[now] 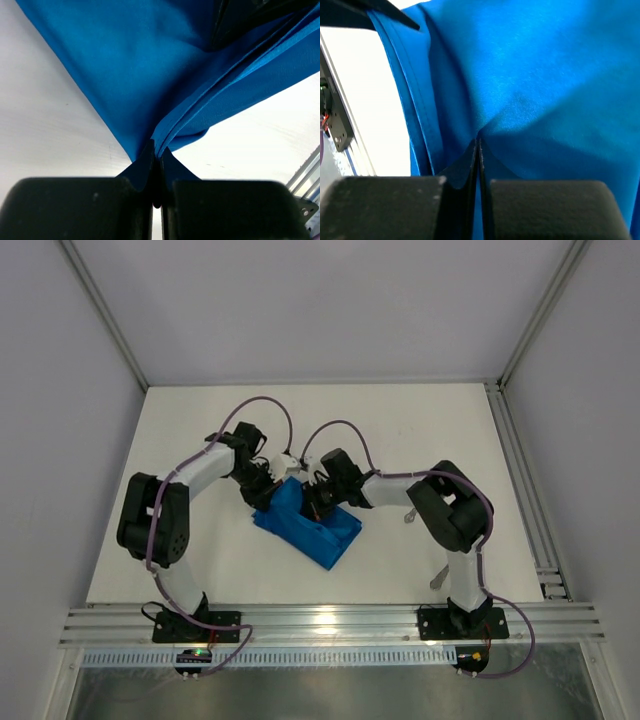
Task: Fold the napkin into a case and place the utensils inside
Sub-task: Fold the lower triangle-folded napkin at the center of the board.
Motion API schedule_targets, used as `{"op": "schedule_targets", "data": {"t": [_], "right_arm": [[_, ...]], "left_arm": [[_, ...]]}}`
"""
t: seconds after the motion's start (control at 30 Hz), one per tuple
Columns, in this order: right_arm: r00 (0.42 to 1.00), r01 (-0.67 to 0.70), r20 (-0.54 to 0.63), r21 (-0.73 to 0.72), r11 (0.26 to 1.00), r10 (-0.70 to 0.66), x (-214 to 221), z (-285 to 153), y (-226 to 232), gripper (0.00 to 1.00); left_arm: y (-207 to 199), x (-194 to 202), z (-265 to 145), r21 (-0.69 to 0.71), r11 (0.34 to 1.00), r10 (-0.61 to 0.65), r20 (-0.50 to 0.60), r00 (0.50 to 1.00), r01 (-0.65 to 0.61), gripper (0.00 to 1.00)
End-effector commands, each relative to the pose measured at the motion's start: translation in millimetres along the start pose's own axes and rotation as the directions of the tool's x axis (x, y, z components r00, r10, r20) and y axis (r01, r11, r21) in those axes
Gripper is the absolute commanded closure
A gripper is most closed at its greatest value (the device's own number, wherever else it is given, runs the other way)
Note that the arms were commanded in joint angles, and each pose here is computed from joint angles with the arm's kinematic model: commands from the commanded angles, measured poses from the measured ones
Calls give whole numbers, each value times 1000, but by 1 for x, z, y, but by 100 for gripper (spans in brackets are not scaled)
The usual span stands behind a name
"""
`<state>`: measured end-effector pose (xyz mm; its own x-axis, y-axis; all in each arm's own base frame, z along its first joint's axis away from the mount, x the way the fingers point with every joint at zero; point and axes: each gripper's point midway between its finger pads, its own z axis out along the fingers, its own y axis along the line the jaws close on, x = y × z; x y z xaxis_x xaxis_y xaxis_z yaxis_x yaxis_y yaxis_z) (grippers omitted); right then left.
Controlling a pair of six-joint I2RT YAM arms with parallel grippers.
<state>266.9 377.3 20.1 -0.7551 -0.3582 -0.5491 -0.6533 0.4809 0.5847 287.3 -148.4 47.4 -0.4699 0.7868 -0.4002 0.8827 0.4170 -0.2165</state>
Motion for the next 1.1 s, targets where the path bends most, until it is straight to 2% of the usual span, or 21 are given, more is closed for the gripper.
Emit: {"op": "schedule_targets", "data": {"t": [0.0,0.07,0.23,0.33,0.47,0.57,0.7,0.77,0.8,1.07], "right_arm": [[997,54,-46,6,998,-54,9,-2,-4,93],[995,102,-22,24,994,-102,-3,-6,-3,90],[992,125,0,88,988,-126,-33,-31,-1,80],[990,133,28,156,979,-139,-47,-48,-2,77],[982,161,66,177,971,-175,-63,-60,5,60],[981,166,70,170,971,-180,-65,-61,8,55],[978,181,87,95,979,-189,-57,-54,16,48],[972,185,135,70,980,-193,-62,-51,19,44],[973,174,139,69,982,-182,-56,-47,15,35],[975,122,195,-64,990,-108,-48,-29,26,34]], "left_arm": [[5,-1,-7,-3,999,36,-26,999,-36,100],[4,1,-2,22,999,32,-31,999,-31,100],[2,5,3,52,998,19,-38,999,-17,100],[2,3,3,58,998,21,-27,999,-20,100],[2,-5,0,62,998,33,2,999,-33,100],[4,-10,-2,62,997,34,9,999,-34,100],[3,-12,-1,72,997,33,14,999,-34,100],[3,-12,-1,78,996,35,13,999,-36,100],[4,-13,-1,75,997,35,15,999,-36,100],[2,-13,2,90,996,14,14,1000,-15,100]]}}
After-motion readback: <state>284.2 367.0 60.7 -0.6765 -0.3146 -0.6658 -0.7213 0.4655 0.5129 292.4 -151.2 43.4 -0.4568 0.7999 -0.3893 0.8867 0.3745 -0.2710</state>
